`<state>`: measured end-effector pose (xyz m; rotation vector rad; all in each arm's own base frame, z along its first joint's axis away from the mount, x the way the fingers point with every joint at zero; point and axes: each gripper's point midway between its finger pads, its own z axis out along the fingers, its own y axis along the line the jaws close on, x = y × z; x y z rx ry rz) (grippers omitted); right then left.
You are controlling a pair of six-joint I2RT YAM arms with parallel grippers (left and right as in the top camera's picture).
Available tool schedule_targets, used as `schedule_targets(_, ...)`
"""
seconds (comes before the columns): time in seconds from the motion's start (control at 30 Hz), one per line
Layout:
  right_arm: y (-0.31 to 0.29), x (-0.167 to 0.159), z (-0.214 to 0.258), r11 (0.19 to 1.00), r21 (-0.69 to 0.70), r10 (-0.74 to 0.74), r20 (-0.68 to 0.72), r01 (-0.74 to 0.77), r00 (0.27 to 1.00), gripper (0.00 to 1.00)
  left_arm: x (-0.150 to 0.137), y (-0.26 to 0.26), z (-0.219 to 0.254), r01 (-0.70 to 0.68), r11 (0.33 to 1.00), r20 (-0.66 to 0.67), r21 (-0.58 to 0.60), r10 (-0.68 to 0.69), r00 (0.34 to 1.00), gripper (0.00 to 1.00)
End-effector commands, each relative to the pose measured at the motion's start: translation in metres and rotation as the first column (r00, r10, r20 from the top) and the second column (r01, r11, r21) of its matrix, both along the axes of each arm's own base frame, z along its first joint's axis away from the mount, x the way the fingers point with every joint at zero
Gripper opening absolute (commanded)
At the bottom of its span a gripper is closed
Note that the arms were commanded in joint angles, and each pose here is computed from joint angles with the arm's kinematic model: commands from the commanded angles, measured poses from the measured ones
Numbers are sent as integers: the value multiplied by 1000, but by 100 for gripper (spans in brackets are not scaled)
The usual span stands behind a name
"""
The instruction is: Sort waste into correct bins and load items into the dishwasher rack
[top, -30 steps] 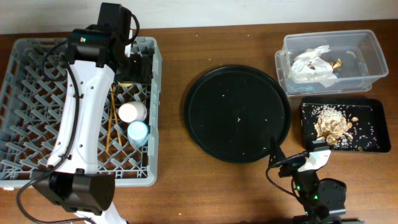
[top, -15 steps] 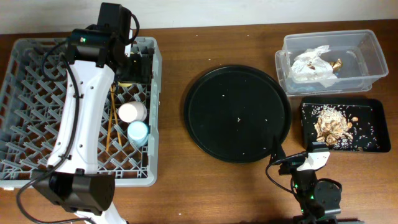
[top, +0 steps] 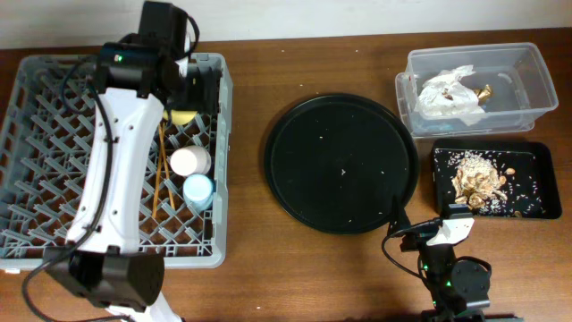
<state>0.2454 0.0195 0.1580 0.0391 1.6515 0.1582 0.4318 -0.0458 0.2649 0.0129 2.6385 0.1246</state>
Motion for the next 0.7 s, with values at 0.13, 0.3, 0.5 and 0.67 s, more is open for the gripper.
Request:
schedule_targets(0.13, 0, 0, -2, 1000, -8, -3, 3, 3, 1000, 98, -53, -1, 84, 109, 986, 611, -125, -10, 791, 99)
schedule_targets(0.3, 0, 0, -2, 1000, -8, -3, 3, 3, 1000, 98, -121, 29, 17, 86, 988, 764, -128, 43, 644, 99)
schedule_targets(0.5, 0, 0, -2, 1000, -8, -3, 3, 3, 1000, 98, -176, 41, -76, 91, 994, 828, 62, -102, 551, 99)
schedule_targets(0.67, 0, 0, -2, 1000, -8, -3, 3, 3, 1000, 98, -182, 40, -109, 103, 982, 814, 159, -189, 549, 99)
